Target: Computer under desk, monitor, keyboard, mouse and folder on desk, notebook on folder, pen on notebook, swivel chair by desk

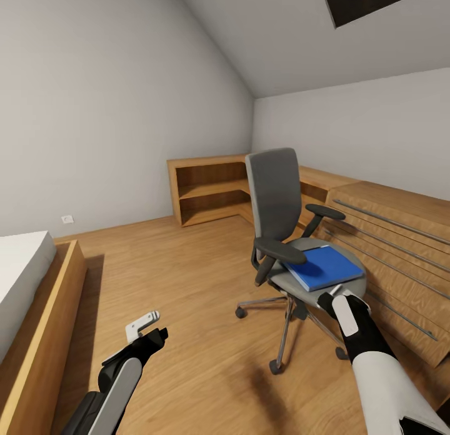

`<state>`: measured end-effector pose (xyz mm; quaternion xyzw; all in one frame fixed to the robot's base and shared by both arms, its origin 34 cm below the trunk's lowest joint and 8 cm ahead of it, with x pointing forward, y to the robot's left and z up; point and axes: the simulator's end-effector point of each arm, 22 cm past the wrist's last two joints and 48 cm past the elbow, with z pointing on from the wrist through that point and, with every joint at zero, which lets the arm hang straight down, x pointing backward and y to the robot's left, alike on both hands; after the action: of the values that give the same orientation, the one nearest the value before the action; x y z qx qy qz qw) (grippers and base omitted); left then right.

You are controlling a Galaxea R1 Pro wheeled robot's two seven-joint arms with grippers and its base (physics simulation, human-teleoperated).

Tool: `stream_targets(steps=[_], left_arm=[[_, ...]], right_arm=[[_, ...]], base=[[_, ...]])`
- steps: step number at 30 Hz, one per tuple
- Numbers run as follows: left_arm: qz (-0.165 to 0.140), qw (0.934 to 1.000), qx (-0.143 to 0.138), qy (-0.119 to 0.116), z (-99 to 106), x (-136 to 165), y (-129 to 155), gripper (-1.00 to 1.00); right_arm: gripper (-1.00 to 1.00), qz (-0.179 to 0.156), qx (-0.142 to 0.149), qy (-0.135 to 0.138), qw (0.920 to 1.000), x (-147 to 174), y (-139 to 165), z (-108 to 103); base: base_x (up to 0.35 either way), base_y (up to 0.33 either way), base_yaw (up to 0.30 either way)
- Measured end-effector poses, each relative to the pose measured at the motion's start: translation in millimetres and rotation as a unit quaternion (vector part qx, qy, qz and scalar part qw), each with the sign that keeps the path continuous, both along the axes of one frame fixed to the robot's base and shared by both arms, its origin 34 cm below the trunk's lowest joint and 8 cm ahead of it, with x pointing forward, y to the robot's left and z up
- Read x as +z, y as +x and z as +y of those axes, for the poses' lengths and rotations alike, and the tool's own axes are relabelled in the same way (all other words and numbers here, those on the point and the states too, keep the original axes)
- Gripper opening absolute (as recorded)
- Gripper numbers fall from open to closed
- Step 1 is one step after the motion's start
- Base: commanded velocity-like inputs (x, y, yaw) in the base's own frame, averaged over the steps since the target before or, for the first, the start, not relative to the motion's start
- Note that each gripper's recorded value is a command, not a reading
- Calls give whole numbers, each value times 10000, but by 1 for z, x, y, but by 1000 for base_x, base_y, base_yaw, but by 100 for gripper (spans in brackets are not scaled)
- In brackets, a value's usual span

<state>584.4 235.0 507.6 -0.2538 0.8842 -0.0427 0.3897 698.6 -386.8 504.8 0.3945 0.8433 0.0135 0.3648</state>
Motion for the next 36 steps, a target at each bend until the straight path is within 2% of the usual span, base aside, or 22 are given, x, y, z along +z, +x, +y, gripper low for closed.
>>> stream_targets(steps=[36], left_arm=[[8, 10000, 1, 0, 0, -1, 0, 100]], right_arm=[[-100, 7, -9, -3, 10000, 0, 0, -1]], base=[[0, 0, 0]])
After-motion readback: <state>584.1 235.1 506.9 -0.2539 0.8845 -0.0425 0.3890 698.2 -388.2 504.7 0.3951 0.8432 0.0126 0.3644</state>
